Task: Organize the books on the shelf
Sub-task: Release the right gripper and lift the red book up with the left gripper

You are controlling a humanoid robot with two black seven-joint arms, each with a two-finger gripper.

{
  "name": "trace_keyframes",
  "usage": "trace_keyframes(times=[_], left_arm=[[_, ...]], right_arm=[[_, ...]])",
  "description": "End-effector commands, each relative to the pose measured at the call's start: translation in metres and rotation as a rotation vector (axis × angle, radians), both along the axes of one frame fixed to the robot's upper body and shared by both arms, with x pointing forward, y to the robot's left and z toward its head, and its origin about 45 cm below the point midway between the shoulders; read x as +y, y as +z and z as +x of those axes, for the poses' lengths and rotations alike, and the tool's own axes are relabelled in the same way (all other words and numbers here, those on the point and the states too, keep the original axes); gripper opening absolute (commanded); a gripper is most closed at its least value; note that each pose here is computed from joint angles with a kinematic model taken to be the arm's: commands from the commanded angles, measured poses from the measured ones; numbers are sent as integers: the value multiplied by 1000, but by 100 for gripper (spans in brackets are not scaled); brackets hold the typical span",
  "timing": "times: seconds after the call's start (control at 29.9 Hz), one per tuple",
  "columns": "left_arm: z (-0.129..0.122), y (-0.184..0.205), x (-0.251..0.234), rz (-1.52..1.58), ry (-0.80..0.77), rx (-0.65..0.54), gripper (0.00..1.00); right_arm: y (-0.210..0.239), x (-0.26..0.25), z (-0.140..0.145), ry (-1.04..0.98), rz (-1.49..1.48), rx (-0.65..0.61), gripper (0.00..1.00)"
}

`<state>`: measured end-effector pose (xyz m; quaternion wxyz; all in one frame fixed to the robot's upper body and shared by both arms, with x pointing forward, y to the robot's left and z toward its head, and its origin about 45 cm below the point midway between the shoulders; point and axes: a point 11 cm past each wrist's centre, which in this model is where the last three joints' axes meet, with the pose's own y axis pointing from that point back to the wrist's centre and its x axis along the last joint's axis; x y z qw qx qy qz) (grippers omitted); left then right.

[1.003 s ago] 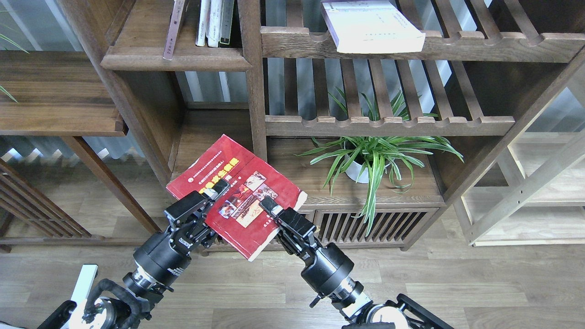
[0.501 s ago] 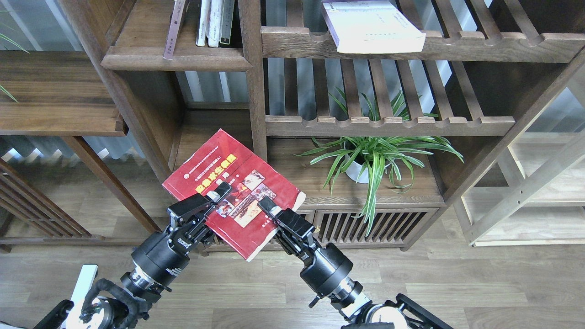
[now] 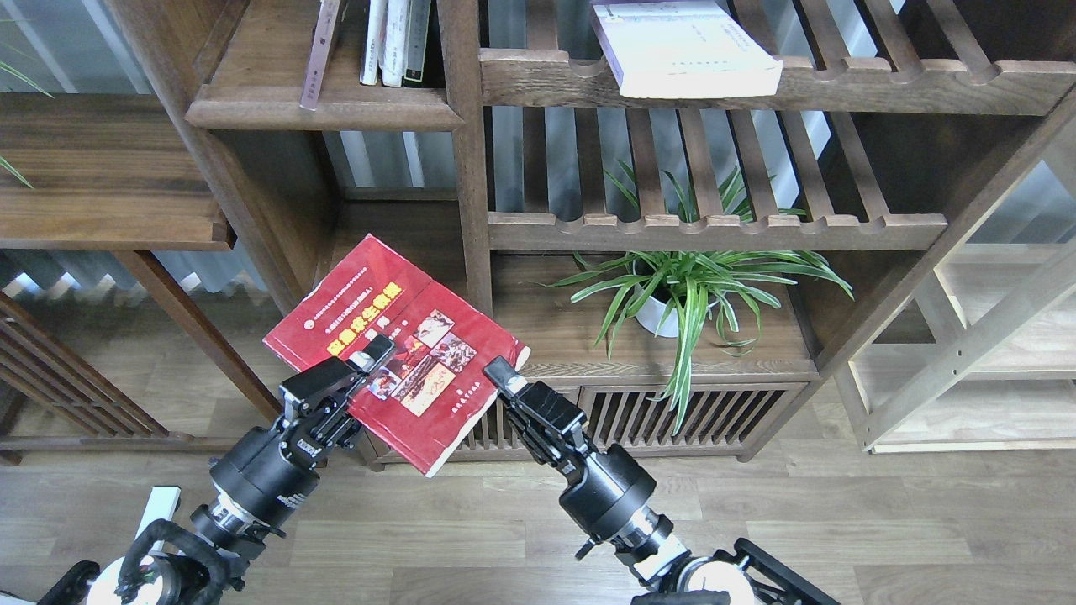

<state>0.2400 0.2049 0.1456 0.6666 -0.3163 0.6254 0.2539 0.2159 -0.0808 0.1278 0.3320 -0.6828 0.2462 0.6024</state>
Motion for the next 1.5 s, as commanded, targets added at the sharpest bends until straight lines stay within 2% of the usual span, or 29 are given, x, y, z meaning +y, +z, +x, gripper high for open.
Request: trace_keyframes(times=[0.0,0.13,0.3,0.6,0.94,1.2,1.47], left_arm=[[1,0,10,55,19,-22,0],[5,-1,27,191,43,-72,0],[13,16,42,375,52,-187,0],[24,60,75,687,115,-392,0],[34,101,121,810,273,-486,0],[57,163,153,928,341,-640,0],[69,217,174,1094,324,-763,1]], right_arm=[[0,-9,8,-35,-9,-6,79],[-1,-29,21,-107,-16,-10,89],[-4,-50,31,-165,-38,-9,93],[-9,-59,36,-198,-46,6,94],[-12,-59,47,-200,-51,11,94],[-7,-57,59,-201,-44,-1,94],[-3,-55,65,-197,-38,-11,94]])
